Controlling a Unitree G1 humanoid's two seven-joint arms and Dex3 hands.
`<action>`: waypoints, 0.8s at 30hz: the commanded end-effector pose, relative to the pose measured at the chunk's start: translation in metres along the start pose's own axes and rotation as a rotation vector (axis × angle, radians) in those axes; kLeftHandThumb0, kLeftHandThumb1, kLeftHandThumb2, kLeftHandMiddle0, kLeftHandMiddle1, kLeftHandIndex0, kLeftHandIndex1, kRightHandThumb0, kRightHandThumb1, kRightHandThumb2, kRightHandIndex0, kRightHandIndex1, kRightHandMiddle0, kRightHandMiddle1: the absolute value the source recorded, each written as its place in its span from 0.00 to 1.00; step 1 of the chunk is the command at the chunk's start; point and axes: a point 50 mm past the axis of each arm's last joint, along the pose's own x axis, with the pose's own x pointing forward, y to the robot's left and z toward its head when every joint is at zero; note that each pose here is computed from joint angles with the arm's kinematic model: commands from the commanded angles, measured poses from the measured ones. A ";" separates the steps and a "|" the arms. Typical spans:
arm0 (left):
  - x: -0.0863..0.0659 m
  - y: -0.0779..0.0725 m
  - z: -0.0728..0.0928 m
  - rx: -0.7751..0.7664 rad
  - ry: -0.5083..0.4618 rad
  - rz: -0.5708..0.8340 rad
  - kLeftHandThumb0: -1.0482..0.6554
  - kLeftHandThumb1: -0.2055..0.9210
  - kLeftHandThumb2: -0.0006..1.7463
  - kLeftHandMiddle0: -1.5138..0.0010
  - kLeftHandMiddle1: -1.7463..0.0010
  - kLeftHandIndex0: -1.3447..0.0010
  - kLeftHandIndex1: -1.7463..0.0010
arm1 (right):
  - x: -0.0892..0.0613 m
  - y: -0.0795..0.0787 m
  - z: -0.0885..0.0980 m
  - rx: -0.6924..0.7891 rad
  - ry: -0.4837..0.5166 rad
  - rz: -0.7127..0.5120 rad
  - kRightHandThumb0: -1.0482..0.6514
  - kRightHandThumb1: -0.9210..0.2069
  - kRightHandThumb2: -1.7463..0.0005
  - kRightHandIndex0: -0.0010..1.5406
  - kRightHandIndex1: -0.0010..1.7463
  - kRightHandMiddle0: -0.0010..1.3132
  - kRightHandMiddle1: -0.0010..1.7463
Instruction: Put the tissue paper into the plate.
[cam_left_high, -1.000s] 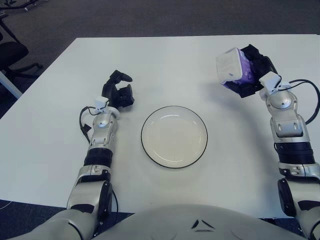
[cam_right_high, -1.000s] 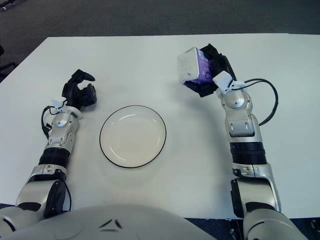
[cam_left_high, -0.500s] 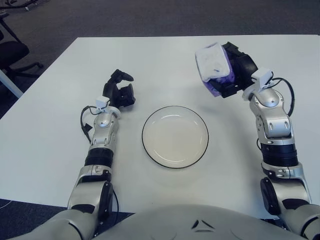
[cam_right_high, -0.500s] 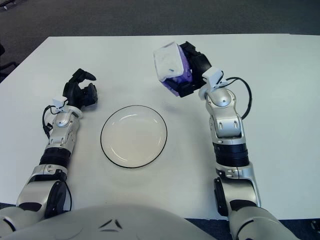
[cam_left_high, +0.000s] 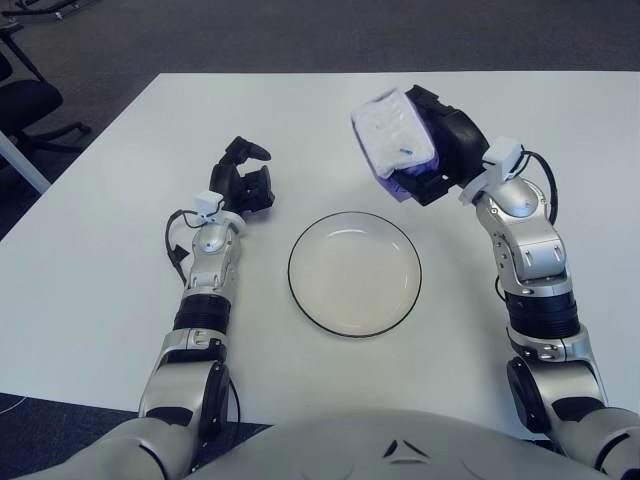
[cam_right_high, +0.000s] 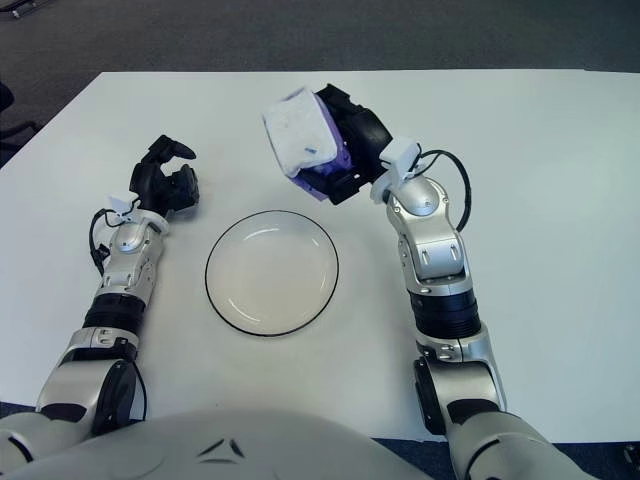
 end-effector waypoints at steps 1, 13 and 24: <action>-0.053 -0.006 -0.060 -0.056 0.233 0.051 0.36 0.57 0.67 0.15 0.00 0.61 0.00 | 0.001 0.007 0.008 0.011 -0.050 0.064 0.93 0.68 0.14 0.48 1.00 0.75 1.00; -0.053 -0.009 -0.059 -0.057 0.221 0.042 0.34 0.51 0.72 0.13 0.00 0.57 0.00 | 0.000 0.032 0.016 -0.010 -0.041 0.161 0.93 0.68 0.13 0.48 1.00 0.74 1.00; -0.053 -0.011 -0.060 -0.067 0.224 0.054 0.34 0.50 0.73 0.13 0.00 0.57 0.00 | 0.000 0.041 0.008 -0.089 -0.052 0.254 0.94 0.71 0.11 0.50 1.00 0.75 1.00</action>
